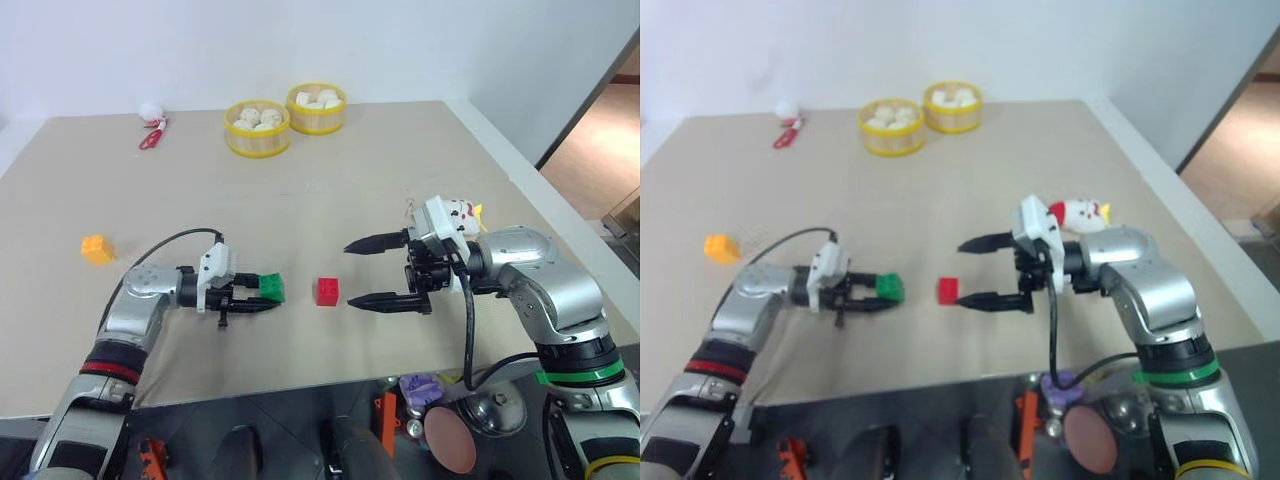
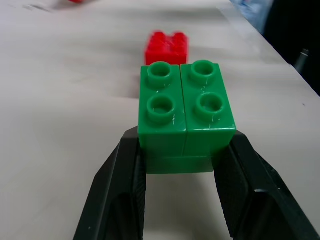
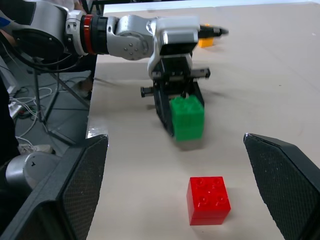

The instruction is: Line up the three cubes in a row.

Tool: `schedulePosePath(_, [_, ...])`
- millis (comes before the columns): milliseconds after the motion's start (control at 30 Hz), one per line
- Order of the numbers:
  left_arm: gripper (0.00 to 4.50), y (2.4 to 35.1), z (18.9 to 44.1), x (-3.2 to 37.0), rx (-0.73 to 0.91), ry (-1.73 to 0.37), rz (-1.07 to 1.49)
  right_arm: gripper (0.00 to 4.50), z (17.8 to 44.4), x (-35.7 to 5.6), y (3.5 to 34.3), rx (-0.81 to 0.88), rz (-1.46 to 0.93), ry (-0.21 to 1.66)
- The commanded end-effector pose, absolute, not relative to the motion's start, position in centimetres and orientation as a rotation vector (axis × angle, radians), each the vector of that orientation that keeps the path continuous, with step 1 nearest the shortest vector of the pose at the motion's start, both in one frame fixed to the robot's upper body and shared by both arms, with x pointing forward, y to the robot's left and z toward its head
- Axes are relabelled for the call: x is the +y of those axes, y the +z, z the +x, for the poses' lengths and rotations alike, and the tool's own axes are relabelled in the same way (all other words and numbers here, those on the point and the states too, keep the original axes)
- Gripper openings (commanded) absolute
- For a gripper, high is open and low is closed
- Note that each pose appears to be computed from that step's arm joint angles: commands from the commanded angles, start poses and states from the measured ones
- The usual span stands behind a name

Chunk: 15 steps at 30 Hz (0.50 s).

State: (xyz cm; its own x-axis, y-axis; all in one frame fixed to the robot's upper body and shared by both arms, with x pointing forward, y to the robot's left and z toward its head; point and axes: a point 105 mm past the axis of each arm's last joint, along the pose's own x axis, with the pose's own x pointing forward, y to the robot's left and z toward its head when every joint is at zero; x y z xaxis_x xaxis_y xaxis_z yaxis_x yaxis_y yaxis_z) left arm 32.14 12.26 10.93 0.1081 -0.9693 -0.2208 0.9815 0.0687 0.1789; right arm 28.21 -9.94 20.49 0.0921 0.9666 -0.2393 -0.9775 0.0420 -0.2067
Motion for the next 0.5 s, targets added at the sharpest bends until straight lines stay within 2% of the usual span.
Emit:
schedulePosePath(33, [1.32,10.94,32.34,12.29,0.043,-1.509,0.379,4.5,27.58,-9.85,21.65,-0.014,-0.38,1.486])
schedulePosePath(500, [1.32,10.75,33.24,12.54,0.055,-1.514,0.413,4.5,27.65,-9.81,21.36,-0.016,-0.376,1.462])
